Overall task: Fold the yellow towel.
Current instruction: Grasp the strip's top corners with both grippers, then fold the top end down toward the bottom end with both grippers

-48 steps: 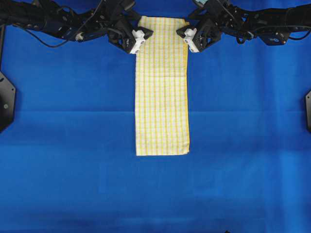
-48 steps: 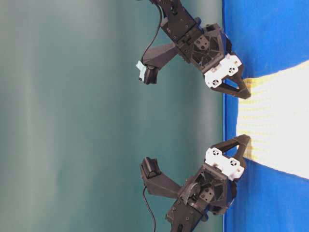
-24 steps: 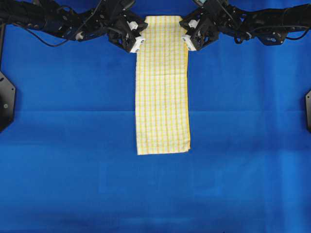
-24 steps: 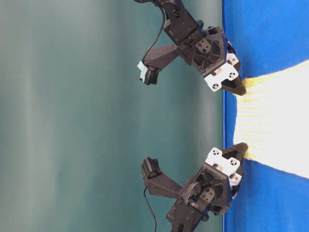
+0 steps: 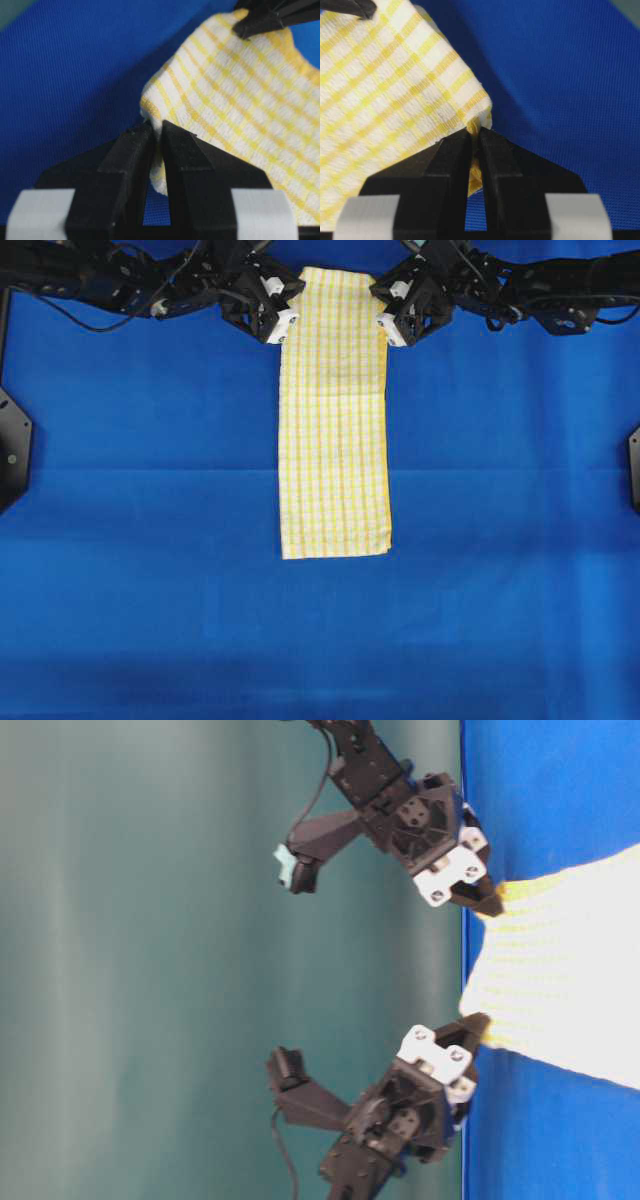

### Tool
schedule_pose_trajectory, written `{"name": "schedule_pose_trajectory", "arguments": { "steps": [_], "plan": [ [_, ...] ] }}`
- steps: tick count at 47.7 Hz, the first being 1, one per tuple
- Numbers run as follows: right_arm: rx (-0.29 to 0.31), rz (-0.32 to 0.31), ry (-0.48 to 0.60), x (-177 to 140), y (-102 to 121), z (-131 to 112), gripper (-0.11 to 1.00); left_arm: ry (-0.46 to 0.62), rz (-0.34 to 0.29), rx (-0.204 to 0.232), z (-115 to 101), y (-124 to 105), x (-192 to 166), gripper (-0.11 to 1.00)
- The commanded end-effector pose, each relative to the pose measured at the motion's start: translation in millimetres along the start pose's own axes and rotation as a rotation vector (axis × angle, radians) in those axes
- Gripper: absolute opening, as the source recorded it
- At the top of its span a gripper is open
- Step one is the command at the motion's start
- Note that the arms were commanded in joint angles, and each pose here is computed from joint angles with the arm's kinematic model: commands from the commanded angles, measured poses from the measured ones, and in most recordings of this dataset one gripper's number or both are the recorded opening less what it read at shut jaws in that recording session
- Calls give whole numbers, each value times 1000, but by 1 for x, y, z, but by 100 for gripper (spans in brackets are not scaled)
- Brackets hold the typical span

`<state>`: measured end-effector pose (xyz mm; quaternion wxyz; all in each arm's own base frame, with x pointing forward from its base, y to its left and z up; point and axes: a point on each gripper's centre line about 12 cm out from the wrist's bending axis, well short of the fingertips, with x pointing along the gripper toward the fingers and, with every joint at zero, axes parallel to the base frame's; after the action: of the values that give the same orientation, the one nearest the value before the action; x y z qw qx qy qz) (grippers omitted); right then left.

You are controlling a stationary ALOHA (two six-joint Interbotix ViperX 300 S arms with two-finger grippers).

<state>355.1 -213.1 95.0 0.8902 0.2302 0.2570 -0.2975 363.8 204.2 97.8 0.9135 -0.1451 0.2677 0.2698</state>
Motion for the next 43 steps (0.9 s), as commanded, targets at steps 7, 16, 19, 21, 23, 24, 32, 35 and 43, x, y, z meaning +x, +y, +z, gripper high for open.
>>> {"name": "schedule_pose_trajectory", "arguments": {
  "steps": [7,16,19,21,23,24,32,35,43],
  "plan": [
    [-15,36,-75,-23,13,24,7,-64,-10,19,27,-4,-16,5],
    [-18,39,-78,-27,14,23,7,-65,-20,23,28,-8,-18,5],
    [-21,42,-75,-28,16,21,7,-68,-27,27,28,-12,-20,5],
    [-25,48,-71,-29,19,20,7,-70,-34,31,28,-15,-21,5],
    [-29,55,-72,-30,22,19,7,-72,-42,33,29,-19,-23,5],
    [-32,57,-68,-31,23,18,7,-71,-47,35,30,-21,-24,5],
    [-54,99,-52,-43,42,7,7,-59,-105,60,24,-48,-39,5],
    [-67,123,-44,-49,52,1,7,-53,-135,65,19,-61,-46,5],
    [-91,185,-18,-69,77,-16,7,-35,-233,66,1,-99,-70,5]
  ]
}}
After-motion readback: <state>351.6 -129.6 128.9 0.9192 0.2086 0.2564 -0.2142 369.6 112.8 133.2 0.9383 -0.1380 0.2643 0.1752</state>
